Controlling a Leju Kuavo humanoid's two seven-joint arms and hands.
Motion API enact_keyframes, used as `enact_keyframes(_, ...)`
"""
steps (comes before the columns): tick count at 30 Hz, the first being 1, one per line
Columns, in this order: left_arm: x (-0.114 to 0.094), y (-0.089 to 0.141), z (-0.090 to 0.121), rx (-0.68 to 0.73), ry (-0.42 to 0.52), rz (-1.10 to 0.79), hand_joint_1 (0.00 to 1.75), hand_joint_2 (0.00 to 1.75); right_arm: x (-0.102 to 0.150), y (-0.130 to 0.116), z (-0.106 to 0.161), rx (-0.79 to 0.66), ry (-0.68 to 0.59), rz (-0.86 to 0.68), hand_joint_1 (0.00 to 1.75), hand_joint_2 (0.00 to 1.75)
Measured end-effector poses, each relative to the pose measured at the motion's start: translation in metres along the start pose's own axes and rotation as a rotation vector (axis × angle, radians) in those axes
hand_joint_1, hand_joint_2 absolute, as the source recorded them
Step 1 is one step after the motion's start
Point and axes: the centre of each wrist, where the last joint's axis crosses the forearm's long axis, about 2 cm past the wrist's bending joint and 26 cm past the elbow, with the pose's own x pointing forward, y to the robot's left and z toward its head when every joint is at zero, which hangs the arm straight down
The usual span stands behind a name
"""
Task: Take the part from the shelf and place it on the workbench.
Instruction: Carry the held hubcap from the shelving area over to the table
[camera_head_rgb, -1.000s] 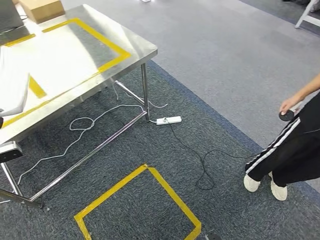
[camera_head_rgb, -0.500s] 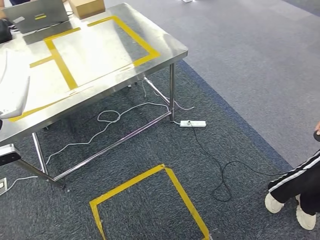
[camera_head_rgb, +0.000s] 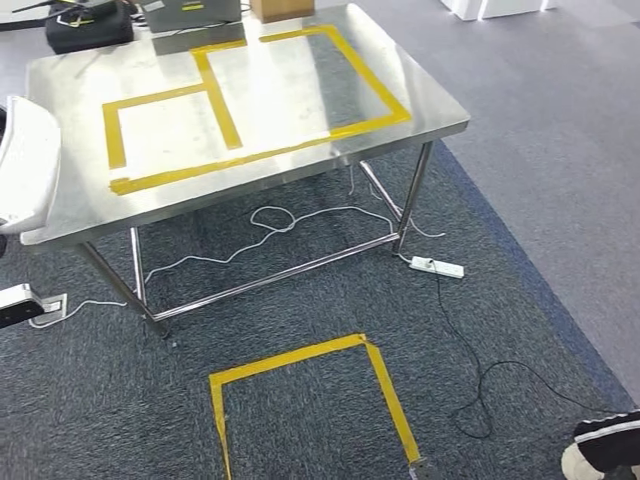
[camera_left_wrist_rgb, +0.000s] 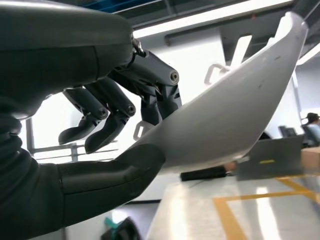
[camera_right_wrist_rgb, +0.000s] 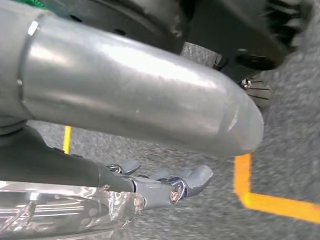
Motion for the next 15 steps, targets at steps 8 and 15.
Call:
enact_keyframes(8, 0.0008, -0.0023, 0.0020, -0.009, 0.000, 0.003, 1.75, 1.75, -0.0008, 0.0003, 0.0002, 0.003, -0.007, -0.009, 0.00, 0.00)
enact_keyframes(15, 0.0000, 0.0000, -0.0001, -0.001, 0.000, 0.000, 1.75, 1.75, -0.0008, 0.0010, 0.0003, 0.008, -0.007, -0.012, 0.00, 0.00)
